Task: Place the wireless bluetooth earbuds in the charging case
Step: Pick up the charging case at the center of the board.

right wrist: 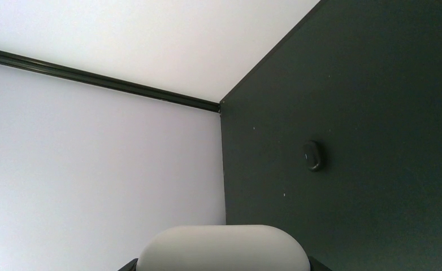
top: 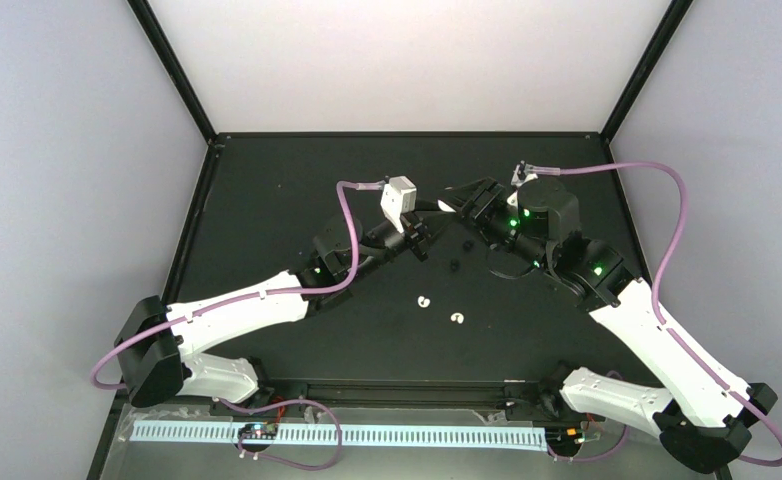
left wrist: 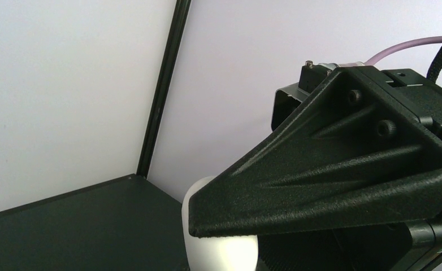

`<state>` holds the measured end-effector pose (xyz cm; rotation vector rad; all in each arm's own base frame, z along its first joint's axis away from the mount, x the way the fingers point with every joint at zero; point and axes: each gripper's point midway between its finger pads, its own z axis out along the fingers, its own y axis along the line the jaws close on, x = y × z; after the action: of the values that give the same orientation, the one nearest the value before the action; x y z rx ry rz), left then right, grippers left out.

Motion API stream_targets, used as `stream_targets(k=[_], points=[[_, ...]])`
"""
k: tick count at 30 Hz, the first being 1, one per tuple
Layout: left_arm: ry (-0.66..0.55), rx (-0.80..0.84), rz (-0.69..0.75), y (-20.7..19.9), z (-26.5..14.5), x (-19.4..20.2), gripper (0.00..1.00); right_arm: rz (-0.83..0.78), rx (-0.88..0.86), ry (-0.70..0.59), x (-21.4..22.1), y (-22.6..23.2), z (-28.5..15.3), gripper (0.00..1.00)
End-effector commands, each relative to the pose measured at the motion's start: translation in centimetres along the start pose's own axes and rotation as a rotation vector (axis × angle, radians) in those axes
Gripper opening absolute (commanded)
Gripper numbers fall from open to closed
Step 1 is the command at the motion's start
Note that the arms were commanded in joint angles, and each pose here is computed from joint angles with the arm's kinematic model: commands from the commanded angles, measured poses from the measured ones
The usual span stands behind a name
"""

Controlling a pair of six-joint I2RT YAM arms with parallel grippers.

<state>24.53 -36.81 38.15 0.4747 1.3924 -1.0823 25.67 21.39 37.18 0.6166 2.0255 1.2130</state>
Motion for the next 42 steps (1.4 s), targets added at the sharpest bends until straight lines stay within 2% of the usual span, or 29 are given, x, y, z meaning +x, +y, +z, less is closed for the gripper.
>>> stream_targets(k=[1, 6, 7, 11, 12, 17, 30, 34, 39, 42], points=[[-0.092, 0.039, -0.001, -1.1, 0.0, -3.5, 0.03, 0.012, -0.036, 0.022, 0.4, 0.7, -0.1, 0.01], [-0.091, 0.043, 0.010, -1.2, -0.2, -3.3, 0.02, 0.008, -0.037, 0.031, 0.6, 0.7, -0.1, 0.01], [-0.096, 0.046, 0.013, -1.2, -0.3, -3.3, 0.02, 0.006, -0.037, 0.035, 0.7, 0.7, -0.1, 0.03], [-0.092, 0.047, 0.018, -1.0, -0.5, -2.7, 0.02, -0.006, -0.049, 0.032, 0.6, 0.9, -0.4, 0.33], [-0.117, 0.054, 0.020, -1.4, -1.2, -3.8, 0.02, -0.008, -0.054, 0.027, 0.5, 1.0, -0.5, 0.38], [-0.135, 0.063, 0.029, -1.6, -1.8, -4.2, 0.01, -0.021, -0.076, 0.013, 0.2, 1.4, -1.0, 0.56], [-0.145, 0.078, 0.037, -1.9, -2.6, -4.5, 0.02, -0.095, -0.169, 0.046, 0.6, 3.6, -1.5, 0.88], [-0.147, 0.092, 0.031, -2.1, -3.5, -4.7, 0.02, -0.258, -0.218, 0.033, 0.4, 5.1, -3.0, 0.99], [-0.128, 0.158, -0.029, -2.5, -6.4, -4.6, 0.01, -0.566, -0.325, -0.052, -0.6, 7.2, -8.1, 1.00], [-0.096, 0.251, -0.062, -3.6, -8.3, -3.9, 0.02, -0.796, -0.408, -0.017, 0.9, 7.9, -10.3, 1.00]])
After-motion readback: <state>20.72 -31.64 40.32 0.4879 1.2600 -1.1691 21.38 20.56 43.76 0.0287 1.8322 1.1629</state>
